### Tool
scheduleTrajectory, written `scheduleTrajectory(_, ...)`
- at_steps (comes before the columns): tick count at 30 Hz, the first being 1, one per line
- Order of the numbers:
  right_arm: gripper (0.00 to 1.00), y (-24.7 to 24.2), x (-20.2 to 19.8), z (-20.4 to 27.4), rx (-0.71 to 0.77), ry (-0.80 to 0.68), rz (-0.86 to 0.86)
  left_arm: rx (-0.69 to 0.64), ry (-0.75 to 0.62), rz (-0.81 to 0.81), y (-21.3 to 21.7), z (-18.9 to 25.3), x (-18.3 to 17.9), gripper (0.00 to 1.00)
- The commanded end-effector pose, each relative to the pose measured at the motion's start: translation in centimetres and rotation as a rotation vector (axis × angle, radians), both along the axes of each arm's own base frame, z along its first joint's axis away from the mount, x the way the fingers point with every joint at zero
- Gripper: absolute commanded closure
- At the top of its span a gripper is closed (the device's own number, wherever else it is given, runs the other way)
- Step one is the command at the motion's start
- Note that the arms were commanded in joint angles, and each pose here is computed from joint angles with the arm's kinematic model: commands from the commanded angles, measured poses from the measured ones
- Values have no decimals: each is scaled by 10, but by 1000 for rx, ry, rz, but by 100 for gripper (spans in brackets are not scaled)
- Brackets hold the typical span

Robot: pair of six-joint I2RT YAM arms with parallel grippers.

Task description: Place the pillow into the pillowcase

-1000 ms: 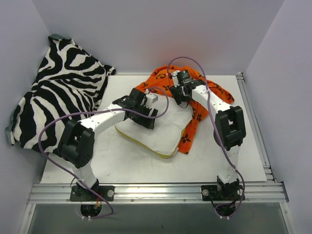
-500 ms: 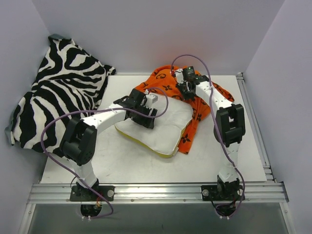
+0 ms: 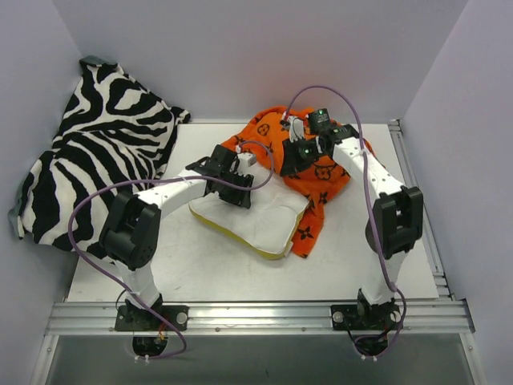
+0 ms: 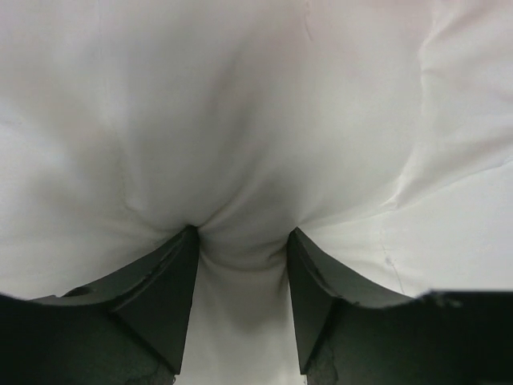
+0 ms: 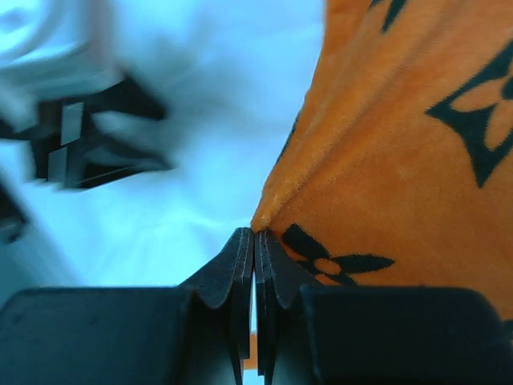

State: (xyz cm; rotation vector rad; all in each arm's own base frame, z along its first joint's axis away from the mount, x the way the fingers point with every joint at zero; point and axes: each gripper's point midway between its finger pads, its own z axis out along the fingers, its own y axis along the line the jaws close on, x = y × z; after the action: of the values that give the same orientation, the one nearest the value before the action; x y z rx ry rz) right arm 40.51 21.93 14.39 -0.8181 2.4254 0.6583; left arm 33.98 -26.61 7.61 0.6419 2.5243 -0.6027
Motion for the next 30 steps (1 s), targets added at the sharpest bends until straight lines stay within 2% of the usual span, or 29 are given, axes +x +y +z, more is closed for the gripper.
scheduleTrajectory(1, 100, 67, -125, 59, 374, 423, 144, -77, -6, 57, -7, 0, 18, 48)
scheduleTrajectory(3, 100, 74, -148, 53, 406, 497, 159, -92, -7, 70, -6, 1, 19, 51)
scheduleTrajectory(4, 100, 67, -153, 32, 379, 545, 127, -103, -13, 75, -6, 4, 20, 51)
scheduleTrajectory(9, 100, 31, -113, -39, 270, 678, -99, -151, -29, 40, -6, 16, 11, 52)
scheduleTrajectory(11, 100, 14, -107, -64, 156, 627, -114, -170, -50, 4, -6, 29, 3, 52)
scheduleTrajectory(13, 100, -2, -116, -82, 34, 636, -110, -170, -80, -29, -1, 45, -5, 45)
scheduleTrajectory(16, 100, -28, -124, -91, -96, 588, -57, -154, -110, -23, 21, 68, -5, 26)
scheduleTrajectory(18, 100, -45, -117, -86, -132, 507, -29, -121, -97, 31, 50, 71, 4, 22)
scheduleTrajectory(21, 100, -67, -94, -77, -172, 402, -19, -60, -146, 106, 86, 73, 29, 18)
scheduleTrajectory(22, 100, -70, -89, -74, -186, 377, 2, -26, -146, 156, 106, 65, 42, 18)
scheduleTrajectory(24, 100, -76, -74, -69, -237, 307, 45, 9, -141, 151, 116, 52, 52, 19)
scheduleTrajectory(25, 100, -77, -67, -67, -247, 282, 54, 22, -103, 127, 116, 32, 53, 20)
scheduleTrajectory(27, 100, -82, -57, -68, -285, 263, 57, -53, -31, 38, 94, 16, 43, 28)
scheduleTrajectory(29, 89, -78, -42, -50, -274, 217, 71, -133, 75, -49, 60, -2, 22, 37)
scheduleTrajectory(30, 80, -73, -43, -39, -244, 209, 74, -150, 109, -83, 47, -7, 12, 41)
